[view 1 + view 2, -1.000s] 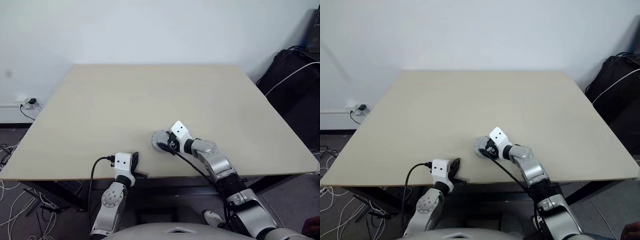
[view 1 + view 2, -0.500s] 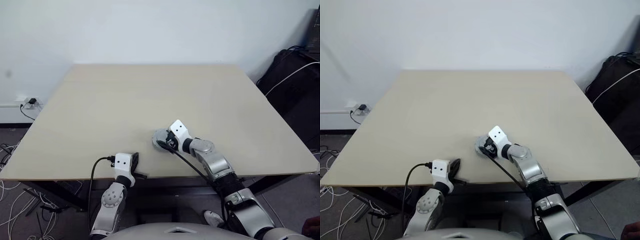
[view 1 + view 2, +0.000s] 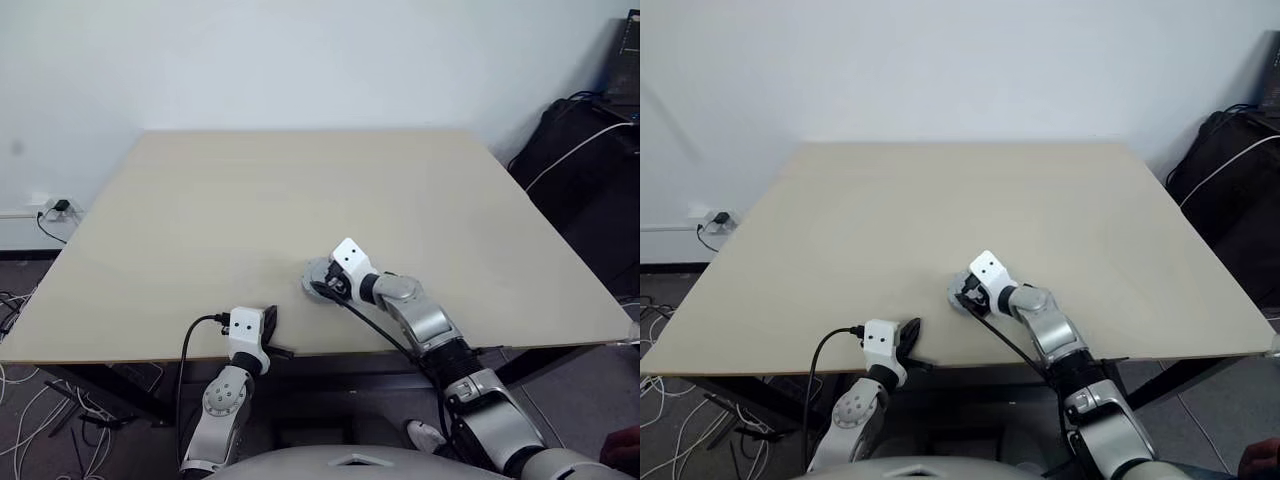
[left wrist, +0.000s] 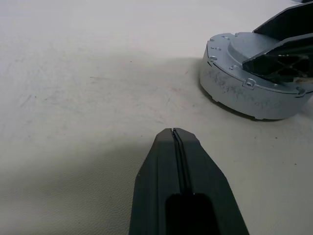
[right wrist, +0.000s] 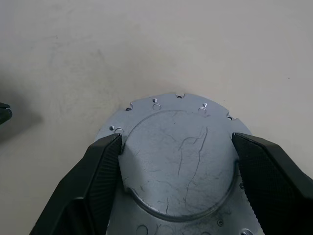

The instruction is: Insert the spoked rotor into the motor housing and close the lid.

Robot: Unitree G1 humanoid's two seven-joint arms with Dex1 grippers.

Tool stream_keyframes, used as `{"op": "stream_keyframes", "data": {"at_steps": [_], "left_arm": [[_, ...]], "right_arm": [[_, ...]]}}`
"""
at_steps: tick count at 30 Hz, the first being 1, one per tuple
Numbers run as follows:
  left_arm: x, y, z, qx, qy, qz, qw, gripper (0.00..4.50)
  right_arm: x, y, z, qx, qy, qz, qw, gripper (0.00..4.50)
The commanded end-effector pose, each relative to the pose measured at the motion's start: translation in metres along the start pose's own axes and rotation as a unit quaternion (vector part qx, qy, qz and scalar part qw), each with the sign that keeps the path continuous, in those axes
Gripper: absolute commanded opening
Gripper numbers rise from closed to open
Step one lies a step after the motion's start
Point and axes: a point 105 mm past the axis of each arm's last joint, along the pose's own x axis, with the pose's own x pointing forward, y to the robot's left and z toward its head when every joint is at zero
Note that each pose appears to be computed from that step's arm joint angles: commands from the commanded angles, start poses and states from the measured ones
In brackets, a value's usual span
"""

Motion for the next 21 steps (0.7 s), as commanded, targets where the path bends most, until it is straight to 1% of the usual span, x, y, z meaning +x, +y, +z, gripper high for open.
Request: {"op": "stream_keyframes", "data": {"at_steps": [1,4,6,11,14,16,19,21], "left_arm": [[0.002,0.003,0.01,0.008,-0.023,0.007,1.0,0.0],[0.006,0.01,0.018,0.025,-0.035,0.019,0.999,0.0],[0.013,0.018,0.03,0.053,-0.047,0.027,0.997,0.0],[0.042,0.036,0.07,0.129,-0.075,0.034,0.988,0.0],[0.056,0.038,0.079,0.158,-0.07,0.02,0.985,0.0],[0.066,0.036,0.088,0.156,-0.073,0.003,0.985,0.0],[0.082,0.028,0.1,0.105,-0.066,-0.029,0.992,0.0],[0.089,0.022,0.102,0.068,-0.047,-0.055,0.995,0.0]], "right_arm": [[-0.002,-0.006,-0.004,0.001,0.024,-0.011,1.0,3.29],[-0.002,-0.005,-0.009,-0.003,0.048,-0.013,0.999,3.29],[-0.002,-0.004,-0.01,-0.005,0.048,-0.013,0.999,3.29],[-0.003,-0.003,-0.011,-0.002,0.046,-0.014,0.999,3.29],[-0.004,-0.002,-0.011,-0.001,0.045,-0.016,0.999,3.29],[-0.005,-0.001,-0.01,-0.001,0.044,-0.016,0.999,3.29],[-0.005,0.0,-0.009,0.001,0.041,-0.017,0.999,3.29],[-0.006,0.001,-0.008,0.002,0.039,-0.018,0.999,3.29]]}}
